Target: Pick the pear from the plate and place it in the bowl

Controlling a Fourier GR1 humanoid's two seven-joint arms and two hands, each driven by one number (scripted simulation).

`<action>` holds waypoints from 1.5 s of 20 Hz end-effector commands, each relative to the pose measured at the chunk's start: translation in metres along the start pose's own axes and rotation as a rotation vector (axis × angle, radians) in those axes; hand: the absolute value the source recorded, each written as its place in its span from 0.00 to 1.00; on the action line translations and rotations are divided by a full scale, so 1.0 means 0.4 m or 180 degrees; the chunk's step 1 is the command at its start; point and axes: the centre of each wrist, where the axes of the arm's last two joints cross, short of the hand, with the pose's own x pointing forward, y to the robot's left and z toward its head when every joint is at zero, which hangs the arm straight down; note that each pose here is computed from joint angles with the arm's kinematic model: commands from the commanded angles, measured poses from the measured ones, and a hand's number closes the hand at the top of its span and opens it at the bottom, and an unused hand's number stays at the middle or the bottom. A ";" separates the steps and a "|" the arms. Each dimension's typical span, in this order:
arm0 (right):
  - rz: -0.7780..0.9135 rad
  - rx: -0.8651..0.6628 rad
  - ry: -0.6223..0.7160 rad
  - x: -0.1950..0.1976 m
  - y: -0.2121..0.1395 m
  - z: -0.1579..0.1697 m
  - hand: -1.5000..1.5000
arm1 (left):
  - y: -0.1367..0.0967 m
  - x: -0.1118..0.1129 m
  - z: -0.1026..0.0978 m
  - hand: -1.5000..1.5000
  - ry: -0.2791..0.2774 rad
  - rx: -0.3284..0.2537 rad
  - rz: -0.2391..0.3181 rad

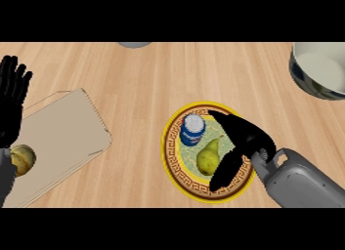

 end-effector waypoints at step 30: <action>0.0191 0.0035 0.0281 -0.112 0.137 -0.172 1.00 | -0.015 0.002 0.013 0.50 0.0045 -0.0044 0.0068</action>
